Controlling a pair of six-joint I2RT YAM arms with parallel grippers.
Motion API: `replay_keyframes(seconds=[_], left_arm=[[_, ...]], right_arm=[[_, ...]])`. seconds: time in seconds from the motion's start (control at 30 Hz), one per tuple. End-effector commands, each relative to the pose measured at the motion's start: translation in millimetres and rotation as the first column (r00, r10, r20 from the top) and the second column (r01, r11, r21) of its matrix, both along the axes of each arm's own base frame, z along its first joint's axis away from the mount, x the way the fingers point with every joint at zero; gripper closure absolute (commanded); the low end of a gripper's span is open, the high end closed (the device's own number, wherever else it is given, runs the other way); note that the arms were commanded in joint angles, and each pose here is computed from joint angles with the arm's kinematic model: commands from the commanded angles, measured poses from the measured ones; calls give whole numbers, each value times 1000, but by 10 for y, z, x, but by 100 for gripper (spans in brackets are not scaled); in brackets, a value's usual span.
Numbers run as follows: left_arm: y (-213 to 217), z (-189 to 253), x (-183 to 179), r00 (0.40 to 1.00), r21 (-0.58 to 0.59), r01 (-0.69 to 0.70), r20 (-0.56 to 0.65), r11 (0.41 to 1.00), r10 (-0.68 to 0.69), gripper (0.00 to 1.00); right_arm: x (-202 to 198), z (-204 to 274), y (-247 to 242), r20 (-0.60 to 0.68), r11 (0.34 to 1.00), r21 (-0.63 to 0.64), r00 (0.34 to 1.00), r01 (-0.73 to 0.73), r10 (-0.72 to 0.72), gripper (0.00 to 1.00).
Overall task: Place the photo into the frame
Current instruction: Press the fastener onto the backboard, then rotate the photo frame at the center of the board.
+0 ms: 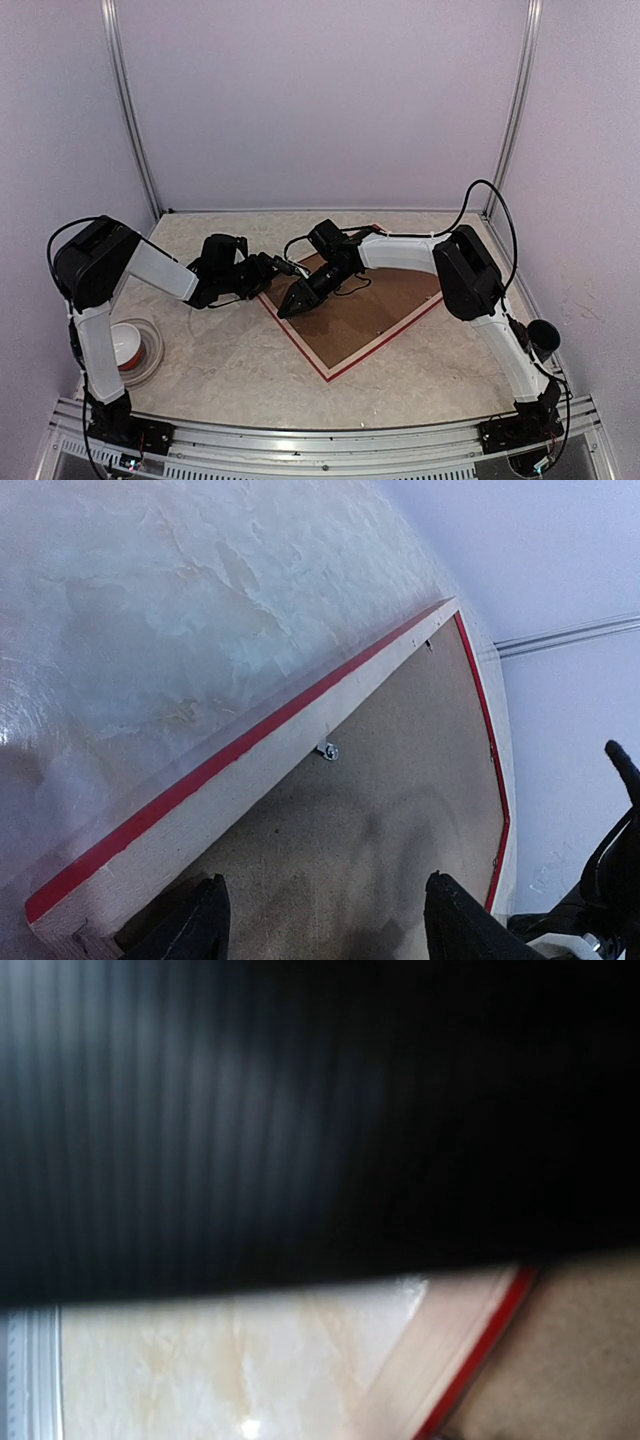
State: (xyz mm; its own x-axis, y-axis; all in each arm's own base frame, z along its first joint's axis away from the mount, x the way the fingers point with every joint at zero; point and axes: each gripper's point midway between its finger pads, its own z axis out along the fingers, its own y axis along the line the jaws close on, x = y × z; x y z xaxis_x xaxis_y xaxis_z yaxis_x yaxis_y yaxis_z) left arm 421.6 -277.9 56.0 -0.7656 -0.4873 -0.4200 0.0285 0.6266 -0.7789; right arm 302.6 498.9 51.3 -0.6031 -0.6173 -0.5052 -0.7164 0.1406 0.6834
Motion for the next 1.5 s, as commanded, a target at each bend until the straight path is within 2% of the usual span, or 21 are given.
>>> replay_keyframes(seconds=[0.0, 0.07, 0.2, 0.3, 0.47, 0.6, 0.83, 0.9, 1.0, 1.1, 1.2, 1.3, 1.47], left_arm=[[-58, -490, -219, 991, 80, 39, -134, 996, -28, 34], [-57, -533, -208, 990, 87, 38, -142, 995, -26, 34], [74, -507, -52, 991, 121, -4, -129, 993, 20, 34], [181, -448, 74, 992, 137, -37, -118, 990, 53, 34], [321, -266, 232, 993, 138, -71, -80, 988, 83, 33], [361, 111, 167, 996, 86, -83, -29, 993, 86, 32], [376, 701, -165, 993, 89, -99, 69, 991, 93, 29], [371, 682, -299, 995, 95, -87, 46, 992, 83, 29], [299, 554, -515, 999, 84, -50, -3, 995, 50, 28], [232, 405, -660, 999, 73, -26, -38, 997, 29, 29], [165, 299, -716, 998, 79, -7, -56, 997, 11, 29], [96, 218, -733, 997, 85, 9, -71, 996, -3, 29], [35, 116, -703, 996, 86, 18, -89, 996, -10, 29]], right_arm=[[-435, -384, 77, -75, 994, -62, 993, -92, 87, 48], [-307, -413, 63, 15, 993, -115, 999, -40, 42, 48], [148, -283, -179, 205, 964, -196, 969, 180, -139, 37], [569, -98, -562, 242, 915, -207, 925, 346, -295, 36], [1247, 266, -1411, 311, 771, -171, 776, 613, -548, 32], [1601, 415, -2047, 318, 648, -170, 664, 742, -677, 29], [1923, 403, -2759, 280, 517, -166, 542, 840, -792, 27], [1995, 319, -2972, 300, 451, -197, 491, 871, -818, 25], [2061, 240, -3211, 275, 403, -199, 445, 894, -852, 25], [2101, 221, -3418, 244, 371, -181, 407, 911, -880, 24], [2073, 258, -3529, 198, 371, -146, 394, 917, -898, 24], [2062, 235, -3655, 209, 341, -160, 369, 926, -906, 24], [1983, 93, -3740, 198, 333, -188, 368, 924, -909, 23]])
